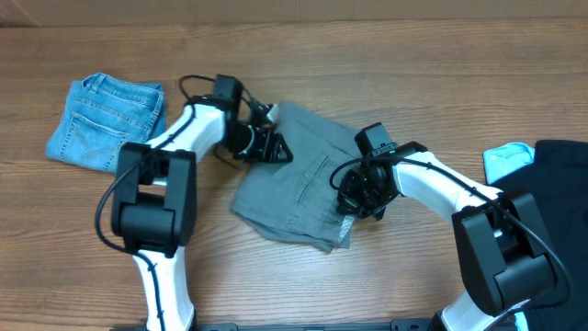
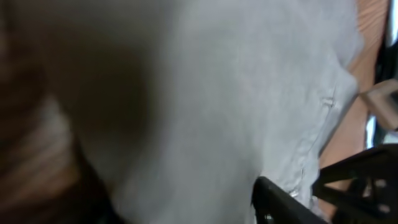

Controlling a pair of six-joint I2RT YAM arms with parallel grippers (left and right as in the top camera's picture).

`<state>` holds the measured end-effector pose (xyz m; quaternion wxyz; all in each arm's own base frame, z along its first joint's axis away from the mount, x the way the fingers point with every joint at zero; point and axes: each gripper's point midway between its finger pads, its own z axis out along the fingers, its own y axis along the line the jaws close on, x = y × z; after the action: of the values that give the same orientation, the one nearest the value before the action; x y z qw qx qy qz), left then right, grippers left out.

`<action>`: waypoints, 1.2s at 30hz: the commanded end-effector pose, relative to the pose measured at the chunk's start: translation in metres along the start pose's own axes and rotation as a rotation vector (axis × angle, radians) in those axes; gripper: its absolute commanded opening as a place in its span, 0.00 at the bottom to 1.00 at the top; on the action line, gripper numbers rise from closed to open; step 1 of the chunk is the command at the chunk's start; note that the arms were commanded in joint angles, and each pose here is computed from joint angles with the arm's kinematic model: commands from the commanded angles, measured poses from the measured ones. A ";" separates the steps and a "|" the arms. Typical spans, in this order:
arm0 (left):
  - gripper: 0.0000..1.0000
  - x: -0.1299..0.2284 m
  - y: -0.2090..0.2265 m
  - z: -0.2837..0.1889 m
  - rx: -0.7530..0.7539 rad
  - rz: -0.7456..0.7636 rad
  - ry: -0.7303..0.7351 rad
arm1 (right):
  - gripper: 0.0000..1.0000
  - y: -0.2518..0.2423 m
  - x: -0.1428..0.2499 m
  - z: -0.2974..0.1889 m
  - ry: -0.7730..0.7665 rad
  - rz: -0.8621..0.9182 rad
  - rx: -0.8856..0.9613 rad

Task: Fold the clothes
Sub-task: 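Carry the grey shorts left with the left gripper onto the jeans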

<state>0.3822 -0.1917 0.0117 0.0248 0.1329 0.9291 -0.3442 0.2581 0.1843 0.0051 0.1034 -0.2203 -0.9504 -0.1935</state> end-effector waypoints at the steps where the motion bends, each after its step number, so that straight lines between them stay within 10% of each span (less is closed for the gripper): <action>1: 0.27 0.036 0.028 0.036 -0.100 -0.032 0.136 | 0.11 -0.018 0.002 0.016 0.019 0.030 0.077; 5: 0.04 0.038 0.022 0.032 -0.061 -0.062 0.140 | 0.05 -0.021 0.005 0.015 0.030 0.021 0.090; 13: 0.04 0.005 0.010 -0.049 -0.027 -0.118 -0.023 | 0.05 -0.003 0.009 -0.045 -0.053 -0.174 0.104; 24: 0.04 -0.134 0.055 -0.333 -0.064 -0.402 -0.967 | 0.07 0.008 0.021 -0.080 -0.106 -0.211 0.051; 36: 0.04 -0.049 0.178 -0.394 -0.404 -0.698 -1.022 | 0.07 -0.001 0.029 -0.080 -0.073 -0.192 0.085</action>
<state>0.5106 0.1455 0.1985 0.3605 -0.3516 0.8330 -0.2291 0.2369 0.1592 0.0785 0.0723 -0.1363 -0.9766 -0.1500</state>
